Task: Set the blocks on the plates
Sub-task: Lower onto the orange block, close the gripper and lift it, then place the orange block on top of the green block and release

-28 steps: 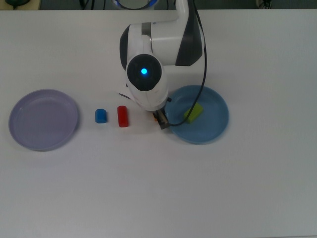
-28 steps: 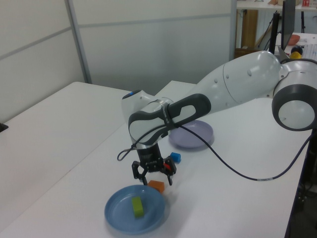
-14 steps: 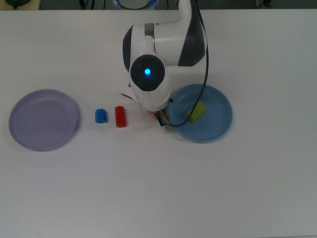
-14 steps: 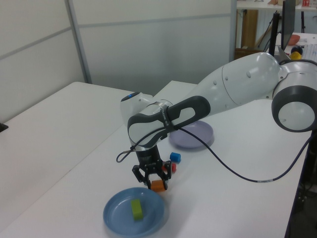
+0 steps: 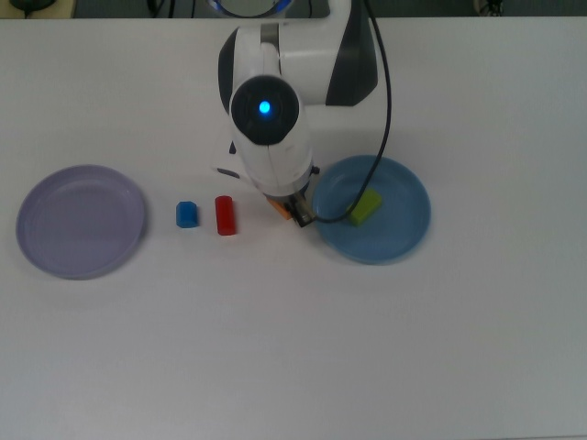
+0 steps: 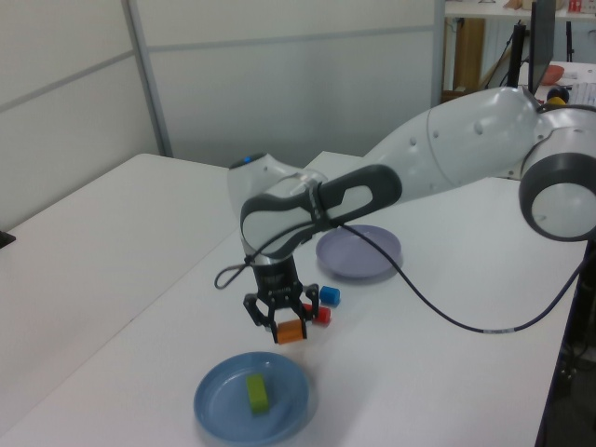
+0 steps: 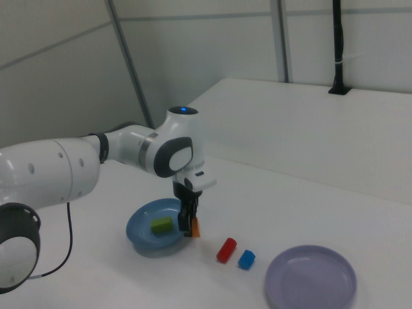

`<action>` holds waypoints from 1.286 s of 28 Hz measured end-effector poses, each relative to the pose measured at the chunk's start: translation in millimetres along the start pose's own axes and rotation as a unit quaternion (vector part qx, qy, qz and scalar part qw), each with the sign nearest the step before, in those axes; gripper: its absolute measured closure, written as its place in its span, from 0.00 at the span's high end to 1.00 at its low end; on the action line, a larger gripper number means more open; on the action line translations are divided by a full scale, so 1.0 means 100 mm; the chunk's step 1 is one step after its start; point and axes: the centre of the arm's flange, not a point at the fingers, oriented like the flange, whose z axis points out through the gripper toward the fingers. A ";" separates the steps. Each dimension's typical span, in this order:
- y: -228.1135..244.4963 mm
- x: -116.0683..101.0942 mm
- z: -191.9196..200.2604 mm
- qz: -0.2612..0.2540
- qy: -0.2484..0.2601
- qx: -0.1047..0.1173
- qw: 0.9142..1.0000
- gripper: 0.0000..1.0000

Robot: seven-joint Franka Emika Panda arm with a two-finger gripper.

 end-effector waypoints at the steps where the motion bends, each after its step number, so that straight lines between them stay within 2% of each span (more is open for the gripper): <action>1: 0.00 -0.04 -0.08 -0.011 0.003 0.006 1.000 0.54; 4: -0.03 -0.25 -0.32 -0.062 0.017 0.018 0.998 0.54; 7: -0.12 -0.58 -0.40 -0.130 0.049 0.007 0.990 0.54; 9: -0.21 -0.86 -0.35 -0.186 0.071 -0.010 0.980 0.54; 11: -0.31 -1.20 -0.21 -0.243 0.084 -0.029 0.966 0.54; 13: -0.38 -1.41 -0.06 -0.281 0.087 -0.041 0.955 0.54; 15: -0.46 -1.55 0.06 -0.306 0.091 -0.042 0.947 0.54; 17: -0.53 -1.58 0.16 -0.326 0.096 -0.035 0.940 0.54; 20: -0.56 -1.53 0.21 -0.349 0.098 -0.031 0.931 0.54; 24: -0.55 -1.43 0.18 -0.362 0.098 -0.030 0.926 0.56; 32: -0.58 -1.41 0.08 -0.361 0.103 -0.021 0.926 0.83; 33: -0.58 -1.41 0.04 -0.361 0.105 -0.018 0.926 0.90; 36: -0.56 -1.37 -0.06 -0.359 0.109 -0.013 0.927 0.99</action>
